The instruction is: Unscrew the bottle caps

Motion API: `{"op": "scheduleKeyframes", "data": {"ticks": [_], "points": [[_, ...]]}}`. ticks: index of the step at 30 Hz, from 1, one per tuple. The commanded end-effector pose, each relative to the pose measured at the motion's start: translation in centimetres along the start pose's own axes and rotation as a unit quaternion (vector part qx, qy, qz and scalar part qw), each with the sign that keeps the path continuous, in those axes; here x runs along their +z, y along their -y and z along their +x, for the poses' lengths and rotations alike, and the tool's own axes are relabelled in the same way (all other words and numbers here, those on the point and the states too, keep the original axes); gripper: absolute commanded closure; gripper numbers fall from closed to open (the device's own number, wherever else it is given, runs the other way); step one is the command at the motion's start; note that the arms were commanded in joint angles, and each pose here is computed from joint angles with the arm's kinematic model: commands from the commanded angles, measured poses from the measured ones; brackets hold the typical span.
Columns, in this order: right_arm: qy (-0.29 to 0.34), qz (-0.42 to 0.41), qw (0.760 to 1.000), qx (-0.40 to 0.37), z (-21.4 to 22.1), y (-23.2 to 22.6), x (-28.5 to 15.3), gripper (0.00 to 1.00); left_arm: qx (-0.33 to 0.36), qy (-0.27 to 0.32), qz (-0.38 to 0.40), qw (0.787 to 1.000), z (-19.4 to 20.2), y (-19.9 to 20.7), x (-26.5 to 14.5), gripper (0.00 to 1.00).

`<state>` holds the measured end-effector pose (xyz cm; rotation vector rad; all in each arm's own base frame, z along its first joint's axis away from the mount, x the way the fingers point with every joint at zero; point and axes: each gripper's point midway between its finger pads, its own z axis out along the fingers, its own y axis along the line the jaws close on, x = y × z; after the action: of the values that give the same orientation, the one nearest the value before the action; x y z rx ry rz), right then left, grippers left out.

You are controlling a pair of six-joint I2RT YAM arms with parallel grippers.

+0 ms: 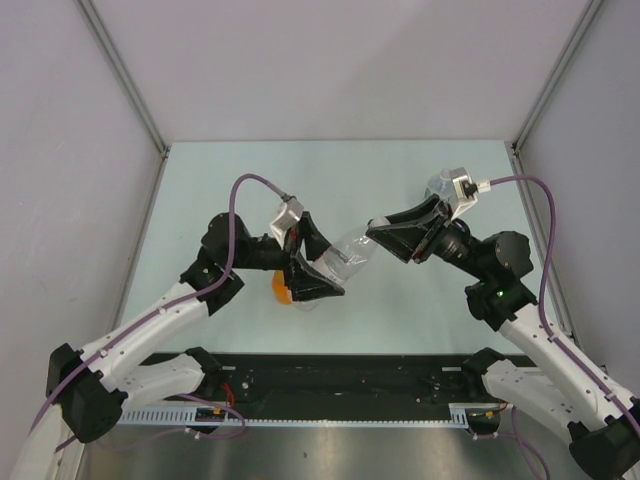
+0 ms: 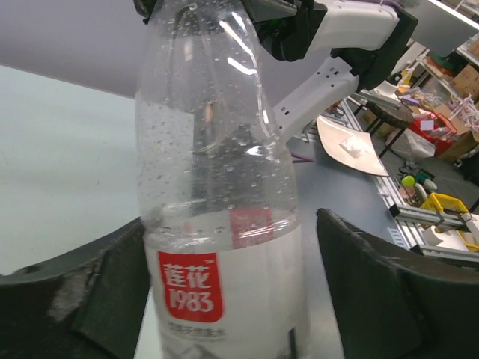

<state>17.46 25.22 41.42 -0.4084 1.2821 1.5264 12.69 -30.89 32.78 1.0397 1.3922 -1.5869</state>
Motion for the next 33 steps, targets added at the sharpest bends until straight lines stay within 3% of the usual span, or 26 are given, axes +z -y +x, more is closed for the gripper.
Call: {"op": "scheduleKeyframes", "data": {"ticks": [1,10,13,14,15,17,20,25,27,33], "points": [[0.028,-0.016,0.999,-0.026,-1.4,-1.3,-0.1,0.93,0.021,-0.006,0.009,1.000,0.4,0.0,0.1,0.20],[0.024,-0.014,0.999,-0.025,-1.2,-1.4,-0.2,0.89,0.028,-0.012,0.007,1.000,0.5,-0.1,0.2,0.44],[0.023,-0.008,0.999,-0.025,-1.3,-1.5,-0.2,0.69,0.033,-0.011,0.003,0.999,0.3,-0.2,0.1,0.48],[0.023,-0.007,0.999,-0.028,-1.4,-1.6,-0.3,0.52,0.034,-0.012,0.000,0.999,0.4,-0.2,0.1,0.50],[0.023,-0.003,0.999,-0.029,-1.8,-1.8,-0.3,0.45,0.039,-0.011,-0.003,0.999,0.3,-0.3,0.1,0.53],[0.031,0.007,0.999,-0.037,-2.5,-2.0,-0.4,0.34,0.044,-0.010,-0.007,0.999,0.1,-0.3,0.0,0.56],[0.040,0.032,0.997,-0.051,-3.8,-2.3,-0.5,0.26,0.050,-0.010,-0.025,0.998,-0.2,-0.8,0.0,0.72],[0.074,0.104,0.989,-0.069,-6.4,-1.8,-1.4,0.22,0.068,-0.006,-0.072,0.995,-1.1,-2.0,-0.3,0.89],[0.091,0.140,0.983,-0.070,-7.2,-1.2,-2.2,0.22,0.088,-0.004,-0.095,0.992,-1.5,-2.4,-0.4,1.00],[0.101,0.197,0.974,-0.052,-7.3,0.6,-2.9,0.23,0.154,0.010,-0.207,0.966,-2.5,-4.3,-0.9,1.00]]}}
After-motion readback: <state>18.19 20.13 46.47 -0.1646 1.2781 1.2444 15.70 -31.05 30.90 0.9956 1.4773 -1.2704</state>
